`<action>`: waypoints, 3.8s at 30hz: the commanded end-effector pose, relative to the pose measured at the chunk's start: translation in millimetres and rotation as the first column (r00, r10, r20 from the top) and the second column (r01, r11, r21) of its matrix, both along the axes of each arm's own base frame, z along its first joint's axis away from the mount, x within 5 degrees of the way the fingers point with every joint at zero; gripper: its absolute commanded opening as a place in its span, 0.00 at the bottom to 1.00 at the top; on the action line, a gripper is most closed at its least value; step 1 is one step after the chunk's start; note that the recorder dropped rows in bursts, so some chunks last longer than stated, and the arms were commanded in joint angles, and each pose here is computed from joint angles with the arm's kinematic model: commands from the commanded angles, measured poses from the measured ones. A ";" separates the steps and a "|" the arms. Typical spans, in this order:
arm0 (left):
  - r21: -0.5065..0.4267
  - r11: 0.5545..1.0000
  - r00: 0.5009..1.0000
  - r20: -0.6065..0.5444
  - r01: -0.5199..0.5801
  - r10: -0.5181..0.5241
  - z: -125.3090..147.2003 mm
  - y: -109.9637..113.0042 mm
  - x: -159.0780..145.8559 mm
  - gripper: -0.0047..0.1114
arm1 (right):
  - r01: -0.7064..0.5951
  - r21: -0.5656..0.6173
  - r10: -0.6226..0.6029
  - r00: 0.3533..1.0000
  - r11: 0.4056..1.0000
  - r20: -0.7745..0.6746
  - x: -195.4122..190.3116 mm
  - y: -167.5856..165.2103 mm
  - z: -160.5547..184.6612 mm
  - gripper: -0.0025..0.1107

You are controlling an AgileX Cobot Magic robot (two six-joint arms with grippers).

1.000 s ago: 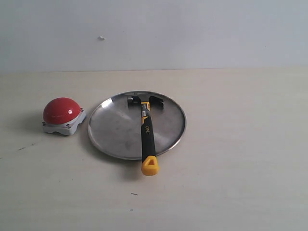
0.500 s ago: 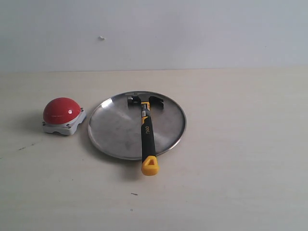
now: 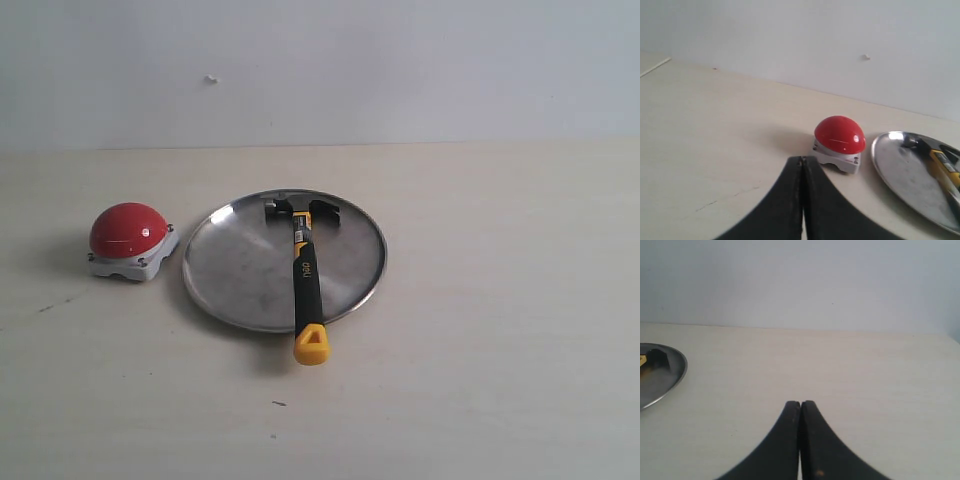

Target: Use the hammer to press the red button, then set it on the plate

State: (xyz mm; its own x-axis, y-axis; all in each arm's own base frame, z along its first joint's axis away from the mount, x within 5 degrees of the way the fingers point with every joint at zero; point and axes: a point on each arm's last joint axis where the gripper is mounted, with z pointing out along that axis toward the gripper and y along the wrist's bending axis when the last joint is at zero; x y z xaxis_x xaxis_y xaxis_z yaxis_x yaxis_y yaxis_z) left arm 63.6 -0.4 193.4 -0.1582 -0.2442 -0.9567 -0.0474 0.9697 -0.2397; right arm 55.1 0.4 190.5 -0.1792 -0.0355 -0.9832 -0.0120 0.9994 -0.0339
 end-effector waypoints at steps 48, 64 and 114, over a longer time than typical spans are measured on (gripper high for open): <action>0.190 0.980 0.995 -0.096 0.056 -0.039 -11.3 -2.2 -10.1 0.04 | 0.008 -0.006 -0.008 1.000 1.000 0.004 -0.1 -0.5 -1.2 0.02; 0.189 0.980 0.994 -0.103 0.059 -0.040 -11.9 -2.4 -10.2 0.04 | 0.008 -0.006 -0.008 1.000 1.000 0.004 -0.1 -0.5 -1.2 0.02; 0.189 0.980 0.994 -0.103 0.059 -0.040 -11.9 -2.4 -10.2 0.04 | 0.005 0.022 -0.005 1.000 1.000 0.004 -0.1 0.1 -1.2 0.02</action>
